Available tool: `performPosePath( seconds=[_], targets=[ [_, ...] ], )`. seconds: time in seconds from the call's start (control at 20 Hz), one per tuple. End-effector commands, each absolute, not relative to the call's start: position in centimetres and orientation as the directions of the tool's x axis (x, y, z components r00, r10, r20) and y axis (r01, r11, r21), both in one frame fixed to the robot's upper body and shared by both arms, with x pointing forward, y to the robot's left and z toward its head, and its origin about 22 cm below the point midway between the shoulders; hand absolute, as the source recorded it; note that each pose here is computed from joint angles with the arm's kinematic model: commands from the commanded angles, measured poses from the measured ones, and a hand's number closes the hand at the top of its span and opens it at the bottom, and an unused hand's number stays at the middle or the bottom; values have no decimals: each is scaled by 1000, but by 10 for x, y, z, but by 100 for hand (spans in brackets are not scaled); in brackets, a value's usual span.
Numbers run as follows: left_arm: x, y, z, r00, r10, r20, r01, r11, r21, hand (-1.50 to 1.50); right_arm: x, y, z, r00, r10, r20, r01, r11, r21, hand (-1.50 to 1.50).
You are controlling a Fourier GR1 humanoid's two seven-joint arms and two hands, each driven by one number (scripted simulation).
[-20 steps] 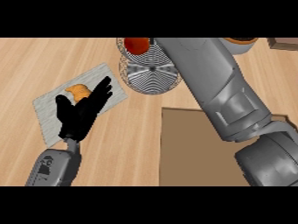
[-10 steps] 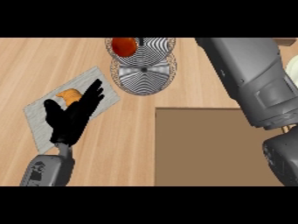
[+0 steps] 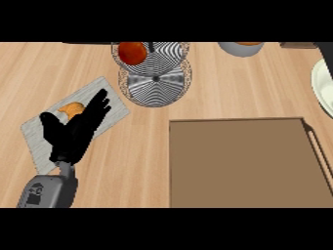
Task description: Pick the tomato from the tray and place it in the tiered basket
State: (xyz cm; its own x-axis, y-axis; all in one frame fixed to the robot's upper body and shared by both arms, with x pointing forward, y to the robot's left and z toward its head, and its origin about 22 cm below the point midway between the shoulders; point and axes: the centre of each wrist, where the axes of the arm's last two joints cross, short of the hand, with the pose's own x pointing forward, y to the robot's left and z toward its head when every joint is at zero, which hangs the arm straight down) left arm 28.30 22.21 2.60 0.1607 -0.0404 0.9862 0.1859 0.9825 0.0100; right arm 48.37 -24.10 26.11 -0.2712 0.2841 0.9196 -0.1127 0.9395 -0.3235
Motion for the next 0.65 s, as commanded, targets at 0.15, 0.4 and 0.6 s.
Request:
performPosePath(
  seconds=[0.15, 0.4, 0.6],
  targets=[
    [290, 216, 40, 161, -43, 986, 201, 980, 10, 0, 454, -360, 274, -272, 303, 913, -181, 916, -358, -150],
    [293, 209, 30, 152, -39, 988, 212, 977, 6, 0, 426, -422, 280, -277, 304, 912, -168, 919, -357, -150],
    [289, 204, 39, 130, -38, 991, 210, 978, 10, 0, 405, -458, 277, -287, 310, 906, -136, 923, -359, -150]
  ],
)
